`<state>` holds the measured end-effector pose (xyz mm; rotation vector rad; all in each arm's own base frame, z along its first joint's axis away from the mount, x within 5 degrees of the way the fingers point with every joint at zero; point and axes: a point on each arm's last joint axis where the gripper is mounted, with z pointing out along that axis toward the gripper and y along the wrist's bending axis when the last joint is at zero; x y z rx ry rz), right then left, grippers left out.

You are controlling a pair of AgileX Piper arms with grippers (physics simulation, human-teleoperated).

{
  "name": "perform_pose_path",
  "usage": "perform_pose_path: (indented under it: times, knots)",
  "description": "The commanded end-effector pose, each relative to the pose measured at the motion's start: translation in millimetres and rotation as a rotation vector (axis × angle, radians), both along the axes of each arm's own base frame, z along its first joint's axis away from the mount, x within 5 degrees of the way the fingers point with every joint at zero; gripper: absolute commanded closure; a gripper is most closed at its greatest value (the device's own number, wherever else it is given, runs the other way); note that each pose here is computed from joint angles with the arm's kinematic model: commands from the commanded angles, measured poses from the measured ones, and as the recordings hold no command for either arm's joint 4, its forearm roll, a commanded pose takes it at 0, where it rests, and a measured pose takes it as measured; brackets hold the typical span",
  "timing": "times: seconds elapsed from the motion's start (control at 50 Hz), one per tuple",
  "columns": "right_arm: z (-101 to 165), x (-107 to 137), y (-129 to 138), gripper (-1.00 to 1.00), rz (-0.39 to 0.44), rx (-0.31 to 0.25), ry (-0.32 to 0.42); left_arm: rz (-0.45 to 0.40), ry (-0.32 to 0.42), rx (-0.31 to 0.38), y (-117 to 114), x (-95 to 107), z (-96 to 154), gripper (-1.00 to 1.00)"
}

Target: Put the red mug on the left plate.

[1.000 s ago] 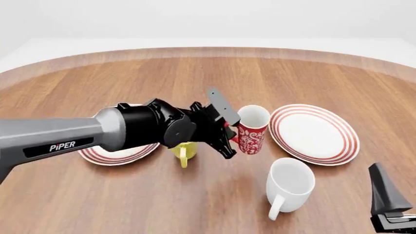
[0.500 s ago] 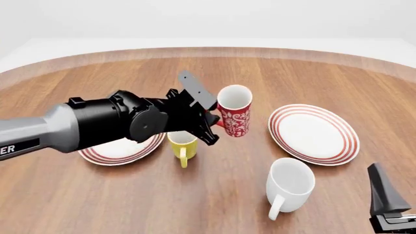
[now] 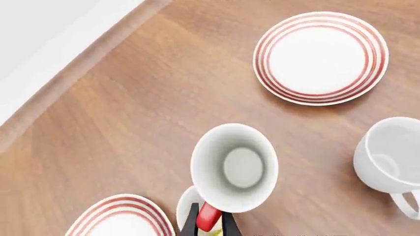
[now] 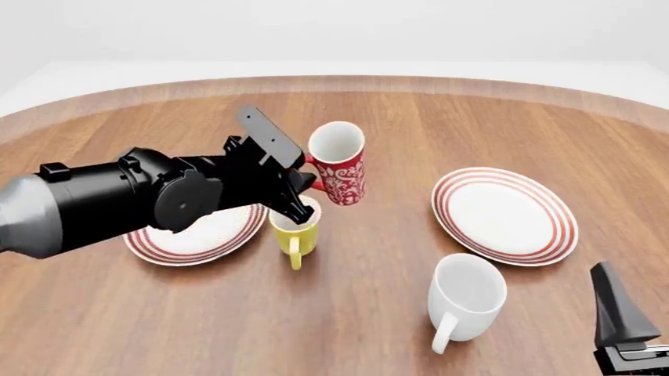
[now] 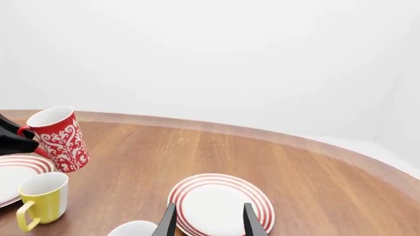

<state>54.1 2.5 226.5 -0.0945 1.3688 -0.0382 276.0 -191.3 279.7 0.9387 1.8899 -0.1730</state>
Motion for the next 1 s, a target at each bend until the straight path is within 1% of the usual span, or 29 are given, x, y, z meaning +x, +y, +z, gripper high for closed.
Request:
perform_pose_path:
  times: [0.02, 0.28, 0.38, 0.42, 0.48, 0.6, 0.66, 0.72, 0.82, 0.86, 0.98, 1.0]
  knots:
    - [-0.1, 0.0, 0.3, -1.00, 0.005, -0.002, 0.000, 0.049, -0.026, -0.016, 20.9, -1.4, 3.8, 1.00]
    - [-0.2, 0.0, 0.3, -1.00, 0.005, -0.001, 0.001, 0.108, -0.035, -0.041, 41.4, -5.7, 5.3, 1.00]
    - [-0.2, 0.0, 0.3, -1.00, 0.005, -0.001, 0.001, 0.136, -0.050, -0.053, 51.9, -8.3, 8.6, 1.00]
    - [-0.2, 0.0, 0.3, -1.00, 0.005, -0.001, 0.001, 0.146, -0.049, -0.058, 54.8, -9.0, 8.2, 1.00]
    - [-0.7, 0.1, 0.3, -1.00, 0.006, -0.002, 0.001, 0.176, -0.051, -0.057, 65.3, -10.0, 6.3, 1.00]
    - [-0.7, 0.1, 0.4, -1.00, 0.006, -0.004, 0.001, 0.205, -0.052, -0.065, 74.7, -12.8, 6.0, 1.00]
    - [-0.9, 0.1, 0.4, -1.00, 0.007, -0.005, 0.000, 0.216, -0.044, -0.051, 79.9, -14.4, -2.7, 1.00]
    - [-0.7, 0.1, 0.4, -1.00, 0.007, -0.006, 0.000, 0.246, -0.047, -0.061, 87.9, -14.3, -2.9, 1.00]
    - [-0.9, 0.1, 0.6, -1.00, 0.008, -0.010, -0.001, 0.271, -0.044, -0.056, 97.3, -18.7, -7.2, 1.00]
    - [-0.9, 0.1, 0.6, -1.00, 0.008, -0.011, -0.002, 0.288, -0.045, -0.042, 103.0, -15.9, -11.3, 1.00]
    - [-0.9, 0.1, 0.5, -1.00, 0.007, -0.010, -0.001, 0.339, -0.044, -0.051, 115.5, -13.8, -15.3, 1.00]
    - [-1.1, 0.2, 0.5, -1.00, 0.008, -0.010, 0.000, 0.358, -0.044, -0.051, 120.4, -12.1, -17.9, 1.00]
